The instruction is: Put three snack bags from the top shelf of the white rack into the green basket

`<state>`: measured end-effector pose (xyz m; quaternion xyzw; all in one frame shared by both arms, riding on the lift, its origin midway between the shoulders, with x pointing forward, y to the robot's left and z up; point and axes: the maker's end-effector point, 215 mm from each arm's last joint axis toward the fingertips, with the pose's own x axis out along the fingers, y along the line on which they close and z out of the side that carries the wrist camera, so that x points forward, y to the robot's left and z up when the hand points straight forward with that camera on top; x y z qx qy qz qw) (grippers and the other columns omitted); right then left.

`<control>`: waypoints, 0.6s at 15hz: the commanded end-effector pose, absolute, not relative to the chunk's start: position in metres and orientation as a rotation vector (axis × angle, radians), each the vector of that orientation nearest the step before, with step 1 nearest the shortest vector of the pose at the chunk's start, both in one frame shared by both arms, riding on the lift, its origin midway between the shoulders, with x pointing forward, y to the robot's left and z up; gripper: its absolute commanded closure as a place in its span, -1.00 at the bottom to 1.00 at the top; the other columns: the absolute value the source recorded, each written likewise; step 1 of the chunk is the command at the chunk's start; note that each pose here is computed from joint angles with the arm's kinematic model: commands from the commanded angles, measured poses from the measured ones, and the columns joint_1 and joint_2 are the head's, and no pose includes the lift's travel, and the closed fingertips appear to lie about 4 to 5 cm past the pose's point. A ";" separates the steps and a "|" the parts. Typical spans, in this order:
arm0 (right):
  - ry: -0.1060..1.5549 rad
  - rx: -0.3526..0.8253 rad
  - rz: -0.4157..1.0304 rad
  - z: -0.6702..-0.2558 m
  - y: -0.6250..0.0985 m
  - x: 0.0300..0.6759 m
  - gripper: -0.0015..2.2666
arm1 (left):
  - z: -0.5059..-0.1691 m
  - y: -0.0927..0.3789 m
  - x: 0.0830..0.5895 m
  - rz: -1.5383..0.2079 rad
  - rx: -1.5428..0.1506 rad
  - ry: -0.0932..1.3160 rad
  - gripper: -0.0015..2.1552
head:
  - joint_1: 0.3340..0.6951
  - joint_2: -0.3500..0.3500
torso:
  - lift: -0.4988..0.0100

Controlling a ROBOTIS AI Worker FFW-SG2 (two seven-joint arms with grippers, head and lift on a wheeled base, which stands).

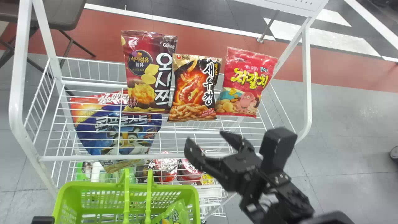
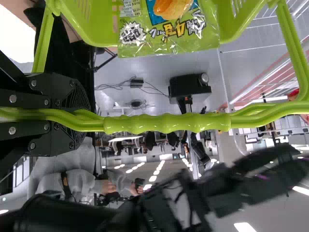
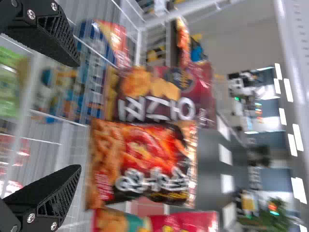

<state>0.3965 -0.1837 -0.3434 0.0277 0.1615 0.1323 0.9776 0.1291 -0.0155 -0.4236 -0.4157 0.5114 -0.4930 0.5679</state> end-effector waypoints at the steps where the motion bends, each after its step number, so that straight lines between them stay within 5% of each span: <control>1: 0.274 0.027 0.236 -0.344 -0.184 0.452 -0.94 | -0.426 -0.018 0.126 -1.161 -0.970 1.212 0.99 | 1.00 -1.00 | 0.96; 9: 0.267 -0.014 0.132 -0.377 -0.221 0.562 -0.90 | -0.429 -0.014 0.128 -1.158 -0.945 1.223 0.99 | 1.00 -1.00 | 0.96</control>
